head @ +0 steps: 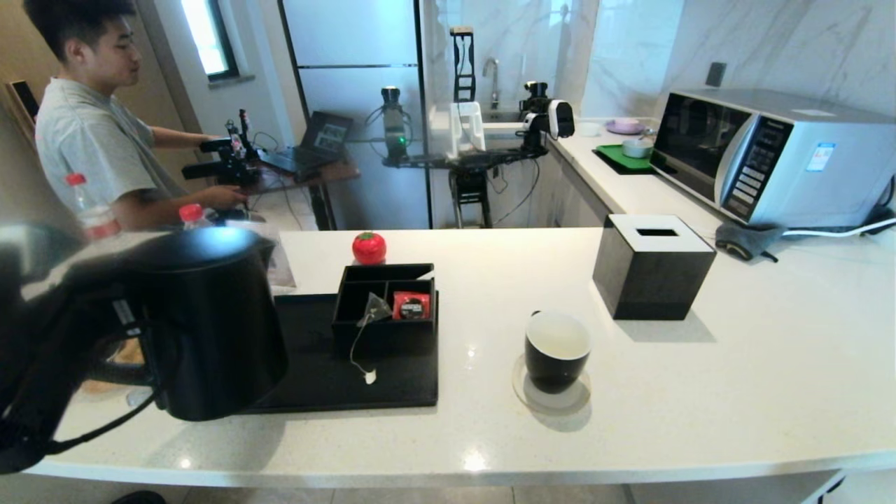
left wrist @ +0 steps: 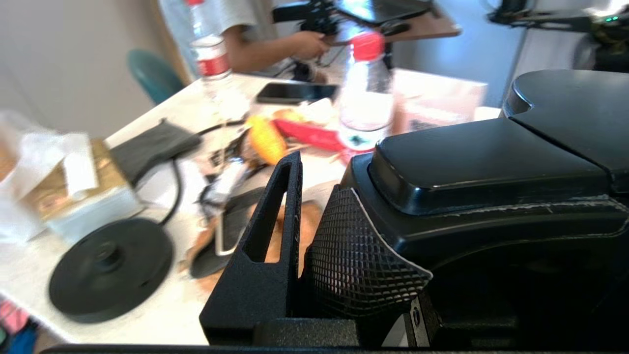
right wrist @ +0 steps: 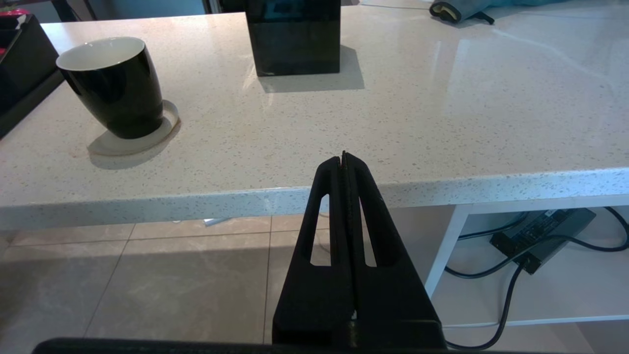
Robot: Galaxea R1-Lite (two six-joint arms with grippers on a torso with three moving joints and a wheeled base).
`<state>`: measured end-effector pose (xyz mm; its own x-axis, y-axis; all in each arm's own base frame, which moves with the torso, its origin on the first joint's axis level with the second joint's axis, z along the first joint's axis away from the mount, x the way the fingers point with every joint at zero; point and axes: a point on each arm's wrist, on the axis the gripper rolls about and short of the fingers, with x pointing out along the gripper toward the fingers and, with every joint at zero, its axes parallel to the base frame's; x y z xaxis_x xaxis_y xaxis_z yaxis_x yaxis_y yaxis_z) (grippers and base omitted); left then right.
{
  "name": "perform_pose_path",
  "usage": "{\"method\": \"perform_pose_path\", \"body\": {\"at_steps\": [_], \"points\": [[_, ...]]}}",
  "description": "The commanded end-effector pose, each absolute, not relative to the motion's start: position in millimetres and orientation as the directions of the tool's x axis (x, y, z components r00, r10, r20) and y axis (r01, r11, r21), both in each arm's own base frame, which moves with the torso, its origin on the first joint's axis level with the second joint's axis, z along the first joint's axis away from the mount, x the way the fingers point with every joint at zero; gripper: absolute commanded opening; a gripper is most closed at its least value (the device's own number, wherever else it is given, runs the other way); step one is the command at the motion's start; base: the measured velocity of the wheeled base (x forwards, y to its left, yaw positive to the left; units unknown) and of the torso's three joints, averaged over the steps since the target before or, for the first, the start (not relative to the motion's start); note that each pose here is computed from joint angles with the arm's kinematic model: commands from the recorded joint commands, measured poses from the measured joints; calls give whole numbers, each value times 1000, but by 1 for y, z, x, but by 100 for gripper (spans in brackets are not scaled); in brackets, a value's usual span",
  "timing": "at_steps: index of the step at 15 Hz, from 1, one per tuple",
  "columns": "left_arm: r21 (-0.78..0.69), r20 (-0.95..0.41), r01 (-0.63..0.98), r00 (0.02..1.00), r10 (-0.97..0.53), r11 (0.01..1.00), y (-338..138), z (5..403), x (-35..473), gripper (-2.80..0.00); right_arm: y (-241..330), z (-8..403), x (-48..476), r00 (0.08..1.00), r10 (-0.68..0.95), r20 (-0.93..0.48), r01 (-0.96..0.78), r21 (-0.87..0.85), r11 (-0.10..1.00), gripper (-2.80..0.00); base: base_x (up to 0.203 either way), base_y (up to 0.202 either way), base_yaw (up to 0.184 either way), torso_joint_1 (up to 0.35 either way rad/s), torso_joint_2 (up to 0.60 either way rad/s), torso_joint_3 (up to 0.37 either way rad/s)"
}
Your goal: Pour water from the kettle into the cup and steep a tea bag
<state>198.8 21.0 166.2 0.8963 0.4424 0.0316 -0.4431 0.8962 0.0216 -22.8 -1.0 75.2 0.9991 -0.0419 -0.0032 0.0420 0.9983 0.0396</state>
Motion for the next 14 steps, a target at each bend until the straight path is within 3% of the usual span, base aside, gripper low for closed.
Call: {"method": "perform_pose_path", "body": {"at_steps": [1,14], "points": [[20,20,-458,889,457,889,27,163,202,-280,-1,75,-23,999,-42,-3,42,40,998,-280,0,0,0,0,0,0],[10,26,-394,919,393,919,30,117,268,-280,-1,75,-23,999,-42,-3,42,40,998,-280,0,0,0,0,0,0]]}}
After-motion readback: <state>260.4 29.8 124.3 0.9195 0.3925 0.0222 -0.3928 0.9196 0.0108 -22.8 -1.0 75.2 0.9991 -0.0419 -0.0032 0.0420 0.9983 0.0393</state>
